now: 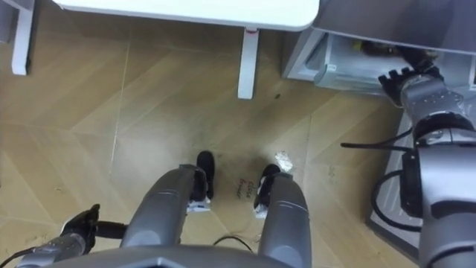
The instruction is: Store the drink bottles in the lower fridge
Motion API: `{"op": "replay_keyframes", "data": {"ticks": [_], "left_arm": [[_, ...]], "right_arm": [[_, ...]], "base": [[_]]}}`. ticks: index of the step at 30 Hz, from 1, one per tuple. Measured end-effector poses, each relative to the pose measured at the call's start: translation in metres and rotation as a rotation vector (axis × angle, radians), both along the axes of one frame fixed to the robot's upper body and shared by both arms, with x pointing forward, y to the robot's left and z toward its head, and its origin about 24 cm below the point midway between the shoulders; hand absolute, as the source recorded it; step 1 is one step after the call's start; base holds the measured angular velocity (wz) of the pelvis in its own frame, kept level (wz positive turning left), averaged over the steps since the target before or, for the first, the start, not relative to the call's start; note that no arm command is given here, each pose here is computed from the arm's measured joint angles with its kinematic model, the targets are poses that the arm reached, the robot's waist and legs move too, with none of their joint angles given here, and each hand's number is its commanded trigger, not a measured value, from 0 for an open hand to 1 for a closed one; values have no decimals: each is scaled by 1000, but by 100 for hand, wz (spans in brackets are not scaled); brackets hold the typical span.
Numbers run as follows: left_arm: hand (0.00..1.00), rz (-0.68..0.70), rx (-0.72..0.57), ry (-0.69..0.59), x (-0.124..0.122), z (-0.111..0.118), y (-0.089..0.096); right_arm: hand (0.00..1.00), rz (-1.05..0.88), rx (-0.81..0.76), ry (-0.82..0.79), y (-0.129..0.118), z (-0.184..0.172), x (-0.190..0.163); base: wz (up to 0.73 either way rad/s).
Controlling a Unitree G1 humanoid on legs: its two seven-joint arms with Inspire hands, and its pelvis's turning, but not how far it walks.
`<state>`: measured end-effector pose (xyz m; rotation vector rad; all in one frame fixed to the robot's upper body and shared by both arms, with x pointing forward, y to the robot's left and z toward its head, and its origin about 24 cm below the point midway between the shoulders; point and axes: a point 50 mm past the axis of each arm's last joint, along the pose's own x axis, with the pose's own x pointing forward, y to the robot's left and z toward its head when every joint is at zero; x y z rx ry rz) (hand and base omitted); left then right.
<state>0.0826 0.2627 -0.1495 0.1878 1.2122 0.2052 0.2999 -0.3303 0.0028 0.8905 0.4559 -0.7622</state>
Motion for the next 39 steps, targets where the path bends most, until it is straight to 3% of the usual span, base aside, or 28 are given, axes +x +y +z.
{"op": "replay_keyframes", "data": {"ticks": [16,27,39], "left_arm": [[0,27,-49,-9,-1,1,5],[0,24,-66,26,-15,1,10],[0,13,-72,35,-16,1,14]], "right_arm": [[0,90,-119,70,-29,-25,-47],[0,149,-134,108,-32,-47,-79],[0,201,-88,91,-14,-58,-76]], "base": [[1],[-5],[-2]]}}
